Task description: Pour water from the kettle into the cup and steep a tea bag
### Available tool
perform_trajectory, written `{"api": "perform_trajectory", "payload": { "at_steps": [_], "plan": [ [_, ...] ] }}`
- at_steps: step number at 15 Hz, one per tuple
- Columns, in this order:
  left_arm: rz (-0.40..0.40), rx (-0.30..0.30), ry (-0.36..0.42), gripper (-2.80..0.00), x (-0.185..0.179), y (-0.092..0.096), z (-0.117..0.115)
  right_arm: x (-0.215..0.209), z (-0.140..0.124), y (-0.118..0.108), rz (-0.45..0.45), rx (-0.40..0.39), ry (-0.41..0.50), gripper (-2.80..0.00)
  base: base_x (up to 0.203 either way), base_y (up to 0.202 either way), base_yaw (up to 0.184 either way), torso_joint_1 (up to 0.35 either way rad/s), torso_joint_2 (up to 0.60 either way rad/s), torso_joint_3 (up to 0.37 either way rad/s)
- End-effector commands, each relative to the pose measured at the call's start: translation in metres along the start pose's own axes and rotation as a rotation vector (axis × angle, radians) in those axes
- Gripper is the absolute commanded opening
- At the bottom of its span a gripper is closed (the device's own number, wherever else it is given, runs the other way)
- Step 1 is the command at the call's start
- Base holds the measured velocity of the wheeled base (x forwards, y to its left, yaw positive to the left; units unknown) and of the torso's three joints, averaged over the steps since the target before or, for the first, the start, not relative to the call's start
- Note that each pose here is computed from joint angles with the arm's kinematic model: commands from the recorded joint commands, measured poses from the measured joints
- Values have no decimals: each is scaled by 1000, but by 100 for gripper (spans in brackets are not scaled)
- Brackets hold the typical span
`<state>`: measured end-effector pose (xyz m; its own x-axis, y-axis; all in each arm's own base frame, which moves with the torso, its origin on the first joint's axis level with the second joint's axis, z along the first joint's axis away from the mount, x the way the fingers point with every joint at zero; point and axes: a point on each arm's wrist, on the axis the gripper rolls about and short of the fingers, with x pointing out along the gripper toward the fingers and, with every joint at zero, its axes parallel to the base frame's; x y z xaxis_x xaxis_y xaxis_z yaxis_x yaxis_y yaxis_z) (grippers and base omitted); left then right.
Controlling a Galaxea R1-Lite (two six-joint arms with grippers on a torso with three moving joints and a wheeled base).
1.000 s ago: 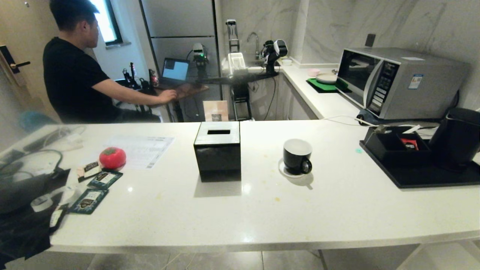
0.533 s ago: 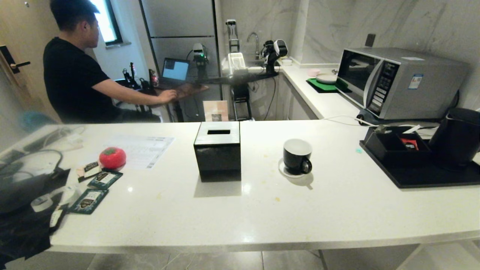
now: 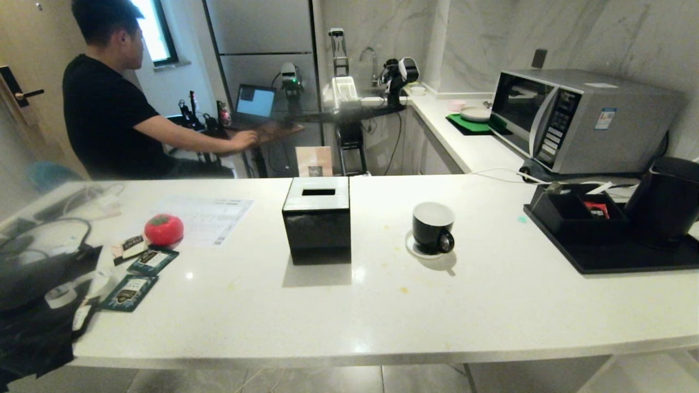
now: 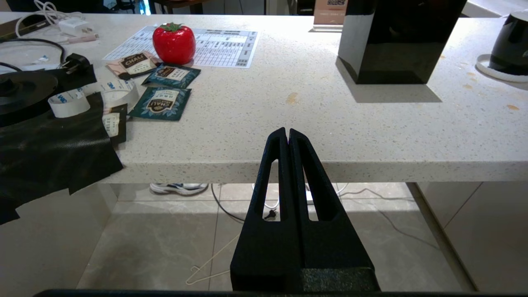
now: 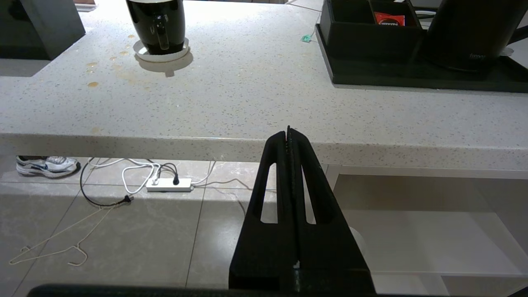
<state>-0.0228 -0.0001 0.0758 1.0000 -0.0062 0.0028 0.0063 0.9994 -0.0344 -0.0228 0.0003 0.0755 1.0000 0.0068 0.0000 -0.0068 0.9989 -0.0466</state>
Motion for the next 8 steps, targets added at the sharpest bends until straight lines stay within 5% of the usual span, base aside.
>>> {"api": "perform_trajectory", "payload": {
  "at_steps": [1,5,8],
  "plan": [
    [0,-1,0,-280,0,0,0,0,0,0,1,-1,1,-280,0,0,0,0,0,0],
    [-2,1,0,-280,0,0,0,0,0,0,1,-1,1,-280,0,0,0,0,0,0],
    [0,1,0,-280,0,0,0,0,0,0,1,-1,1,-280,3,-119,0,2,2,0]
  ]
}}
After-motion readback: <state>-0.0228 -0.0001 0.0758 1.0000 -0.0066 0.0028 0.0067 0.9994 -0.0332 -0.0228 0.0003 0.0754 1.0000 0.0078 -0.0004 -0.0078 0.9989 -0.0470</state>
